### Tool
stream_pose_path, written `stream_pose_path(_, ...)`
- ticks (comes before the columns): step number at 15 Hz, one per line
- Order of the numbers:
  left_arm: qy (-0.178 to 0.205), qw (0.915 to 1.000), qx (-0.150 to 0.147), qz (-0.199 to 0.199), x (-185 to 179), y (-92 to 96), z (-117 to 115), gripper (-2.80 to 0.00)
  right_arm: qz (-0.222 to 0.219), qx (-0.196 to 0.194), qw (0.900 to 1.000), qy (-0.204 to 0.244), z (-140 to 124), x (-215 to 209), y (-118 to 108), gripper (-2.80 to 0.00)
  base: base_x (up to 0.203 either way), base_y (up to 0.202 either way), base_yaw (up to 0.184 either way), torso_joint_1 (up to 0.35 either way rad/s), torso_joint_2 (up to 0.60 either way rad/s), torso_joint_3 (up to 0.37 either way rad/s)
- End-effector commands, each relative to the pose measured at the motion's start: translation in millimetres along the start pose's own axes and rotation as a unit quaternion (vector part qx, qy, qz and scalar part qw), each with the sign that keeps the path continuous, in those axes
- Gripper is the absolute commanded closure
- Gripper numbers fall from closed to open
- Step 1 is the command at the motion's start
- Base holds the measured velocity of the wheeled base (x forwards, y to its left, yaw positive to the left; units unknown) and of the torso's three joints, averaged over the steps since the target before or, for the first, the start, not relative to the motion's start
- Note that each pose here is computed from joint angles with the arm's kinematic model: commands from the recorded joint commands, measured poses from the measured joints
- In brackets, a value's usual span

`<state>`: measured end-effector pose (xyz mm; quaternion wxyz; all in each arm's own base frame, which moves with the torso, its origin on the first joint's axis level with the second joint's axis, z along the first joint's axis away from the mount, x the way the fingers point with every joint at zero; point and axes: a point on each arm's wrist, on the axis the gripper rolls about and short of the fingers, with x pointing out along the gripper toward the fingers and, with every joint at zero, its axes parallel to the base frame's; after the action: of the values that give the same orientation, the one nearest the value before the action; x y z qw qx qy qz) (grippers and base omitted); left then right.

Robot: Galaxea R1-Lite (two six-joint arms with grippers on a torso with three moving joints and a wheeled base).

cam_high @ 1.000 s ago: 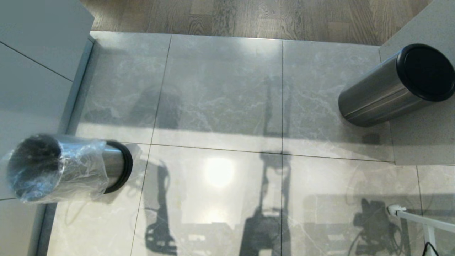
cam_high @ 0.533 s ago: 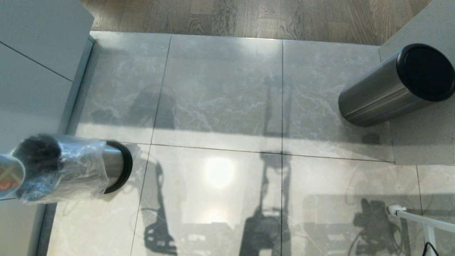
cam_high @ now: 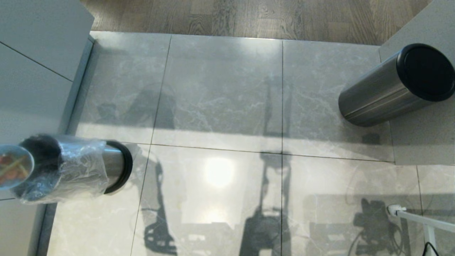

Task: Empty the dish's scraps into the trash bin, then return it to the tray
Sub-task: Pour the leftover food from the bowl into the trash can

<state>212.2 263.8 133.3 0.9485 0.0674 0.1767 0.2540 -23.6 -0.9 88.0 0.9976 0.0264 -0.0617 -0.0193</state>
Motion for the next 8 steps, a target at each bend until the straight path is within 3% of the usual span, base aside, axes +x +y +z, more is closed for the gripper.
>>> stream_pose_path(1, -0.005, 0.9999, 0.016, 0.000, 1.8, -2.5, 3.3, 0.00, 0.000, 0.000, 1.000, -0.001, 0.1, 0.0, 0.0, 0.00, 0.000, 0.000, 0.000, 0.000, 0.00, 0.000)
stream_pose_path(8, -0.017, 0.9906, 0.126, 0.049, 5.4, 6.6, 20.4, 0.00, 0.000, 0.000, 1.000, 0.000, 0.0, 0.0, 0.0, 0.00, 0.000, 0.000, 0.000, 0.000, 0.00, 0.000)
